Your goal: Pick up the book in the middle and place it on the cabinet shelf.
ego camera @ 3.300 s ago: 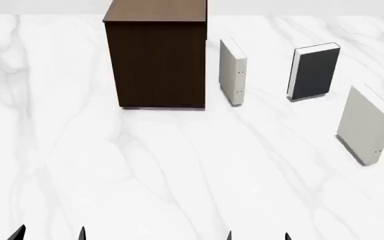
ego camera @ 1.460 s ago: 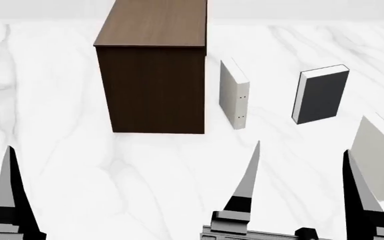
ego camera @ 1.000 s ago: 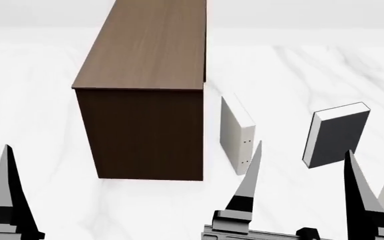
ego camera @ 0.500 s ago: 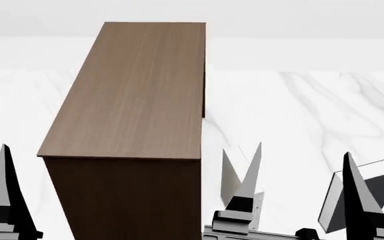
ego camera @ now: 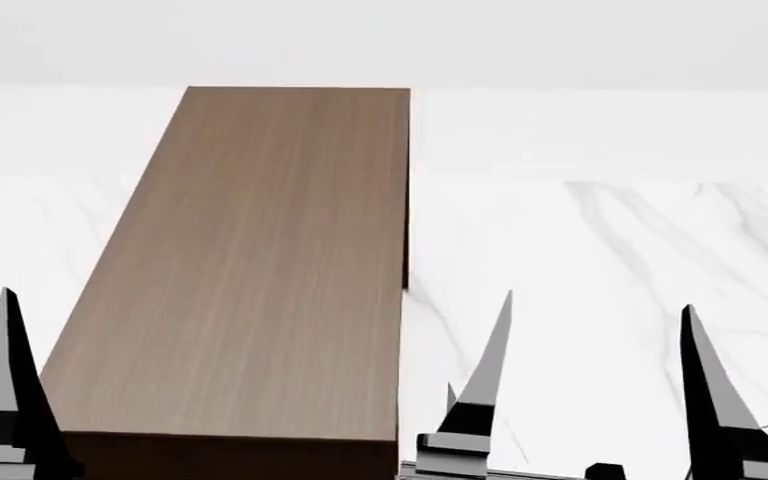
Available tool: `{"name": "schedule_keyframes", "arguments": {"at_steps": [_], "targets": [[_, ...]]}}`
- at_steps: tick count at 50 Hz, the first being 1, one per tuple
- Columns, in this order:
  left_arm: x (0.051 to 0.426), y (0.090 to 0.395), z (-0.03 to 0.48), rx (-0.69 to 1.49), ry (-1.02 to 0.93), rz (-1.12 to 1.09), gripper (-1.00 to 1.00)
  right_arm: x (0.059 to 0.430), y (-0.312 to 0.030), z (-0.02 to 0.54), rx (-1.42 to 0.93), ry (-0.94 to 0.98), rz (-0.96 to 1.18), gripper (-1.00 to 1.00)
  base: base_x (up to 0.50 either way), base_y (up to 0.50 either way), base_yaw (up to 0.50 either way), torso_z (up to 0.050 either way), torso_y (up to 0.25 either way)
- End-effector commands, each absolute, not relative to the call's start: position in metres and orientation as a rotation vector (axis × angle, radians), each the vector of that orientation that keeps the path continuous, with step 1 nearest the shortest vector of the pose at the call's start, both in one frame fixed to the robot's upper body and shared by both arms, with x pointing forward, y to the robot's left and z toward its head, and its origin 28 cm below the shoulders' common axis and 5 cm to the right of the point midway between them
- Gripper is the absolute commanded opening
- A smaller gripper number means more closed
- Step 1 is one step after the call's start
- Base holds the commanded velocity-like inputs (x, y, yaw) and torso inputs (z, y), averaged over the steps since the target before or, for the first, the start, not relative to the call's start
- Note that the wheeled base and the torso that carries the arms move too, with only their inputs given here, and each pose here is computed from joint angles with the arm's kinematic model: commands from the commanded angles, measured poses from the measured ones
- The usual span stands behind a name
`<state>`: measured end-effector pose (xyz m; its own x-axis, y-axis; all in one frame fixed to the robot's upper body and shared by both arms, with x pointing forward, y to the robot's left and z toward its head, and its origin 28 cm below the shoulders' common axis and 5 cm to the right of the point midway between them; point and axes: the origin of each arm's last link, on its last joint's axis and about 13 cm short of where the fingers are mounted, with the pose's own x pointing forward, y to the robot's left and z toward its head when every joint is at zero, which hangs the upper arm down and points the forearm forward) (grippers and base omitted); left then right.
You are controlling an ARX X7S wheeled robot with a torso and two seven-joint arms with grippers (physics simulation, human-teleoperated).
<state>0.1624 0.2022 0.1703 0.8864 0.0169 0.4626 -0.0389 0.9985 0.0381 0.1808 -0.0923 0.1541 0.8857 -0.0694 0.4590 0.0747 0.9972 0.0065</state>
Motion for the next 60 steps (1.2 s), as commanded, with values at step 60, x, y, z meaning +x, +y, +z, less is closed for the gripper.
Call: {"name": "schedule_keyframes", "arguments": {"at_steps": [60], "targets": [[0.1594, 0.2026, 0.1729, 0.035, -0.491, 0.008, 1.00, 0.1839, -0.0932, 0.1487, -0.025, -0.437, -0.130, 1.00, -0.03, 0.00, -0.27, 0.023, 0.000]]}}
